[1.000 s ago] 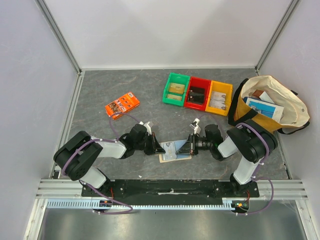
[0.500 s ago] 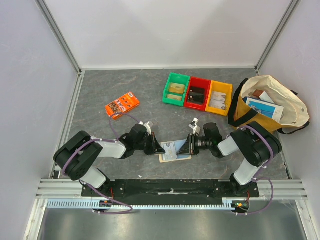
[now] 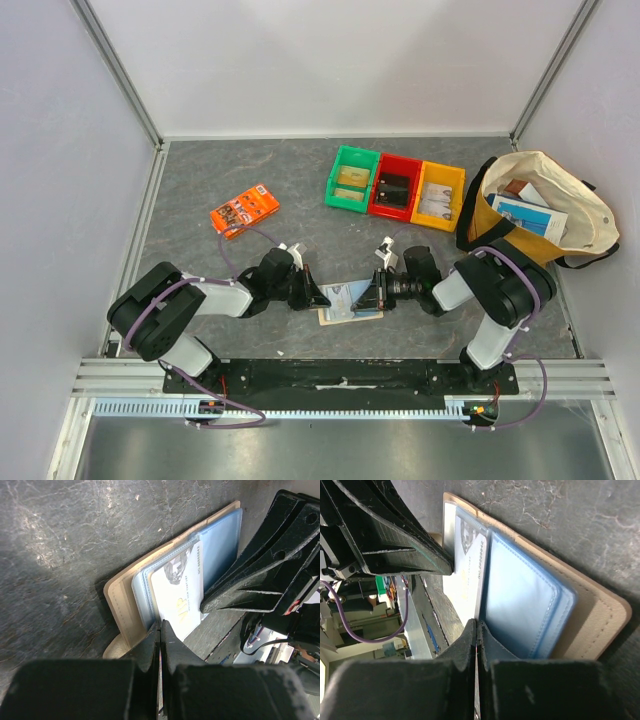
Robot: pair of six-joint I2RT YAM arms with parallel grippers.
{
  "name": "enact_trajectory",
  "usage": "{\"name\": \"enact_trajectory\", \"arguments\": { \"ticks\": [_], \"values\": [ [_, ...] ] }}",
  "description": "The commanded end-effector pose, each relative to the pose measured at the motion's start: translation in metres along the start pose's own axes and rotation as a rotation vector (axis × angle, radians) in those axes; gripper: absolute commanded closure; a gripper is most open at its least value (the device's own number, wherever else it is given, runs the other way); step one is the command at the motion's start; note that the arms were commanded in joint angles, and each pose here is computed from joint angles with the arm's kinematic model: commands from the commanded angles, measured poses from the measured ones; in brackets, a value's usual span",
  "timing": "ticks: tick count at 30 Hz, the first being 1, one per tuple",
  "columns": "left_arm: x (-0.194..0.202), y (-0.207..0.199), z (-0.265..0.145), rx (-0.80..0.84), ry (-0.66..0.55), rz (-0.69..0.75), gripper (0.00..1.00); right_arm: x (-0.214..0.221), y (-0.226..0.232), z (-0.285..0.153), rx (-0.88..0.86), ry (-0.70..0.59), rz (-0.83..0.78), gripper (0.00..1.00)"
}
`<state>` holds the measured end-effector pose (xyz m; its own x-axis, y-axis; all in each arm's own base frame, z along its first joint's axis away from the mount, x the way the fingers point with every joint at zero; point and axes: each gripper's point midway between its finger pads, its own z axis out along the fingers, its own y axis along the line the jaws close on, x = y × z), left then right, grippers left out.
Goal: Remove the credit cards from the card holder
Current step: Remove the credit card from the card holder.
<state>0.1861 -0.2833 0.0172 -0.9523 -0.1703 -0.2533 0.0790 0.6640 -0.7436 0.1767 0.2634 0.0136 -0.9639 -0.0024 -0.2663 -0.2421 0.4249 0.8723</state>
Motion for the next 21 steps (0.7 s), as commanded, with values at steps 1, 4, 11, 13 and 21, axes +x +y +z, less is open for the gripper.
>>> {"name": "enact_trajectory", "arguments": {
  "ticks": [1,4,11,13,21],
  "values": [
    [0.024,0.033,-0.003,-0.114,0.069,-0.047,0.98,-0.003,-0.007,0.002,0.026,-0.009,-0.013,1.00],
    [0.024,0.037,-0.005,-0.126,0.067,-0.046,0.98,-0.006,-0.016,-0.007,0.061,-0.021,-0.002,1.00],
    [0.021,0.038,-0.008,-0.124,0.056,-0.044,0.98,-0.011,-0.023,-0.023,0.137,-0.023,-0.032,1.00],
    [0.019,0.036,-0.008,-0.116,0.053,-0.040,0.98,-0.012,-0.022,-0.023,0.137,-0.010,-0.037,0.94],
    [-0.002,-0.003,-0.019,-0.080,0.010,0.068,0.93,-0.027,-0.020,-0.023,0.175,-0.016,-0.081,0.61]
  ]
}}
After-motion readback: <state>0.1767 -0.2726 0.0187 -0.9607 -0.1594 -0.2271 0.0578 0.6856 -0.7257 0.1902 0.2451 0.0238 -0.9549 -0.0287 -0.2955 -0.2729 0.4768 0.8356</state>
